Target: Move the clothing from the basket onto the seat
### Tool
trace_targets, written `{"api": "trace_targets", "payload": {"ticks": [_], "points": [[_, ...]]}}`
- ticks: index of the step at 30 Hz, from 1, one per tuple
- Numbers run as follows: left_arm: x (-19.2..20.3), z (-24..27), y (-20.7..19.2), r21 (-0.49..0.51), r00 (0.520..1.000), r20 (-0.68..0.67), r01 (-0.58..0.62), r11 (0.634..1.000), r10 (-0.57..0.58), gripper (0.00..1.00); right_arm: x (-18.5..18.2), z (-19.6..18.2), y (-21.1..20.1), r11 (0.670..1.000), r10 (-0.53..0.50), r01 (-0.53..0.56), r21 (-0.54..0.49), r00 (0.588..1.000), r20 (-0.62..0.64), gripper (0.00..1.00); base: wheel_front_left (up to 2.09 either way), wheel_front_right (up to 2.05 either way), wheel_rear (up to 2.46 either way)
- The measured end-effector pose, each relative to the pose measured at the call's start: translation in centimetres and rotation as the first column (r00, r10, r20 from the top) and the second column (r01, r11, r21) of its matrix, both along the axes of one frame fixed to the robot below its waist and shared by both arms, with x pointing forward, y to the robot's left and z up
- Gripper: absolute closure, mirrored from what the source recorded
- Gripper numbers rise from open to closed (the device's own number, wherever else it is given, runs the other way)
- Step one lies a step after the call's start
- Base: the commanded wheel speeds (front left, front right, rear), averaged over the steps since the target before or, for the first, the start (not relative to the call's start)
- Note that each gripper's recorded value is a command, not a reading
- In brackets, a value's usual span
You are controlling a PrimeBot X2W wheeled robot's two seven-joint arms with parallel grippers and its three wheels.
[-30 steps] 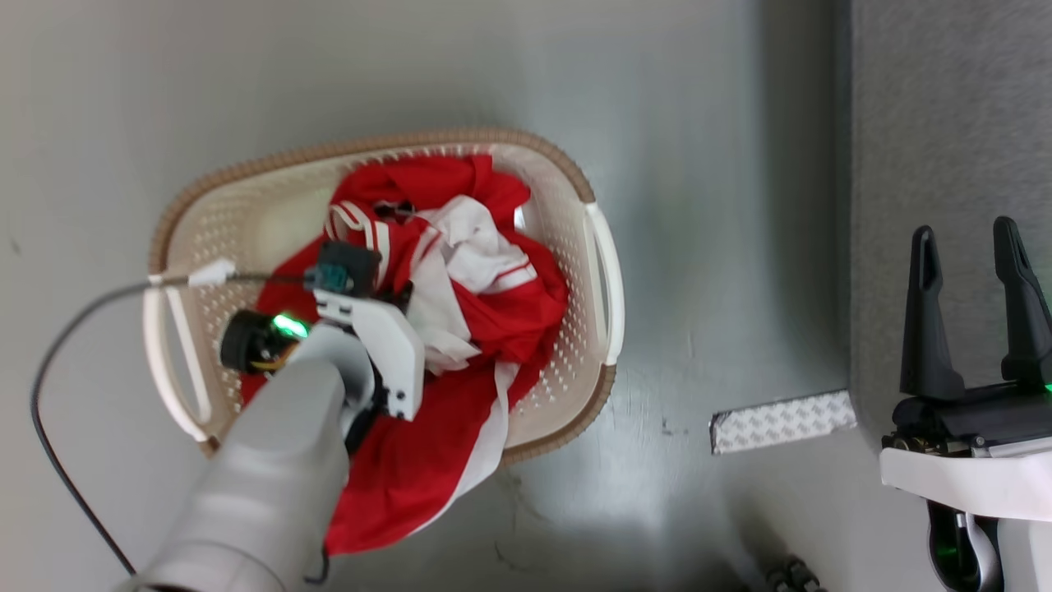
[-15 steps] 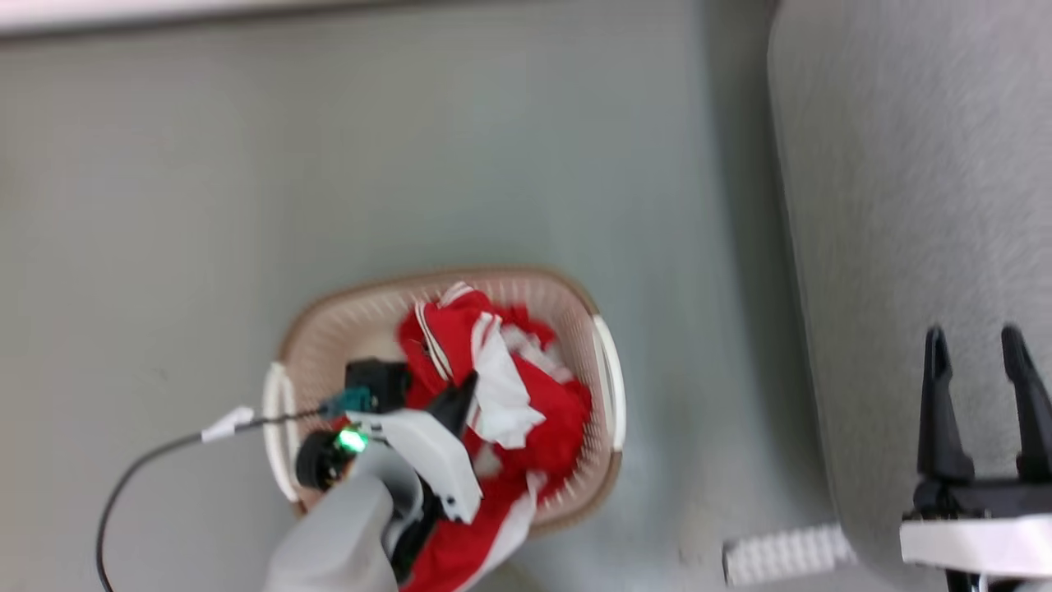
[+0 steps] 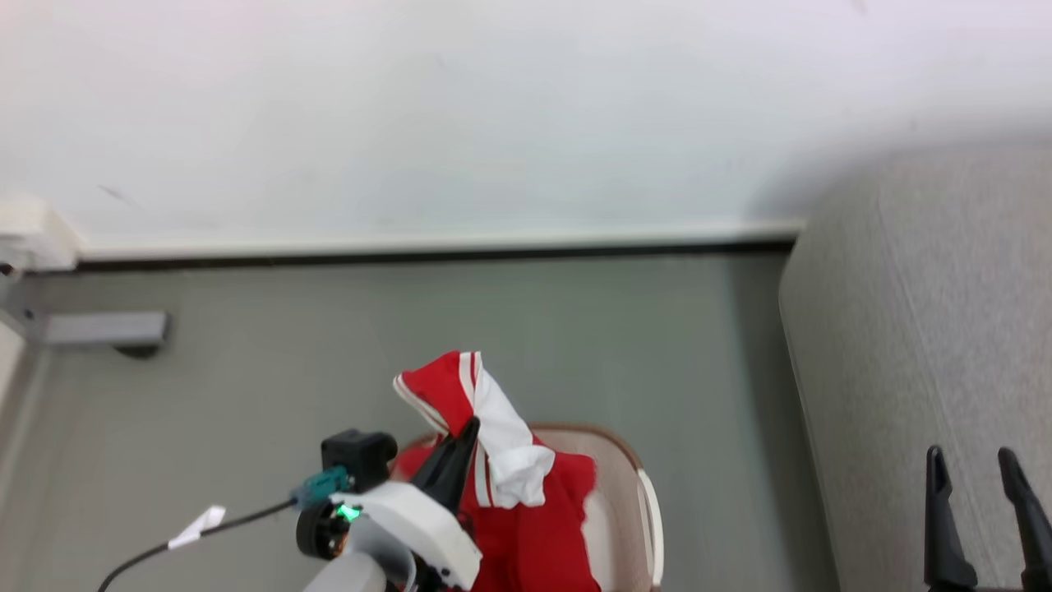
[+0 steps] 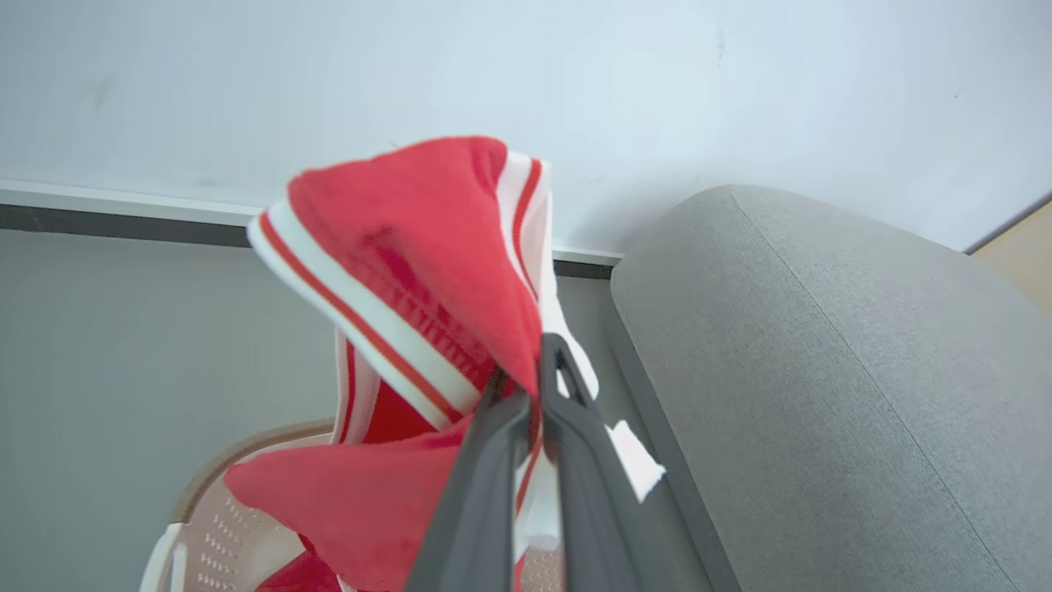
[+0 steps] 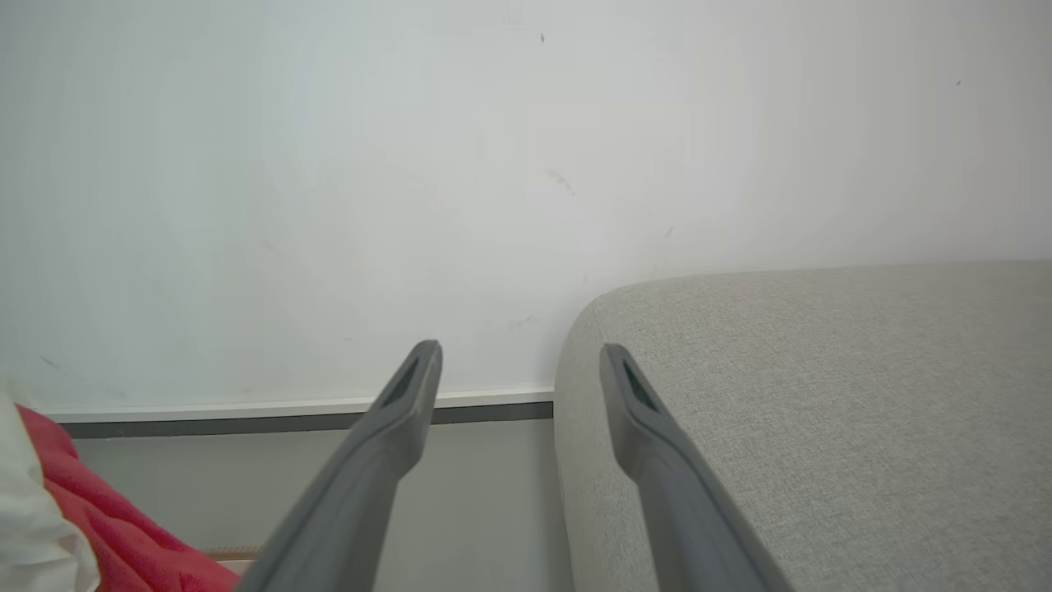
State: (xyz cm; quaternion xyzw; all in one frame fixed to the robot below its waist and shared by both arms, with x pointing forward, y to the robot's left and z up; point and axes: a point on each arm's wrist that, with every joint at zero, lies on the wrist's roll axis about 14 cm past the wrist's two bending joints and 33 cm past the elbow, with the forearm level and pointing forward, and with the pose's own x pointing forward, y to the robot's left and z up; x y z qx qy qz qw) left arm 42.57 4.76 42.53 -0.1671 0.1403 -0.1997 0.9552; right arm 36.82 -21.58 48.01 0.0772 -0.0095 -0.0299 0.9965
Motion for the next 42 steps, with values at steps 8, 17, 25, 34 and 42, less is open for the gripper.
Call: {"api": "trace_targets", "payload": {"ticks": [8,17,25,34,42], "points": [[-2.5,5.9,2.8,0.008,0.981,0.177,-0.082,0.997,0.080,1.00,-1.7,2.6,2.0,0.998,0.062,-0.061,-0.010,0.995,0.077,0.00,0.00,0.00,0.00],[-3.9,8.6,5.8,0.027,0.955,0.253,-0.165,0.986,0.153,1.00,-2.5,3.8,3.3,0.995,0.103,-0.102,-0.013,0.988,0.118,0.00,0.00,0.00,0.00],[-4.1,9.3,6.2,0.043,0.952,0.265,-0.172,0.984,0.155,1.00,-2.7,3.8,3.6,0.994,0.111,-0.111,-0.011,0.987,0.117,0.00,0.00,0.00,0.00],[-4.1,12.0,4.6,0.037,0.938,0.333,-0.114,0.993,0.095,1.00,-2.9,4.0,8.0,0.963,0.269,-0.266,-0.044,0.956,0.119,0.00,0.00,0.00,0.00],[-4.4,15.7,1.2,0.057,0.908,0.419,0.001,0.998,-0.025,1.00,-3.3,5.6,15.0,0.850,0.526,-0.517,-0.101,0.837,0.148,0.00,0.00,0.00,0.00]]}}
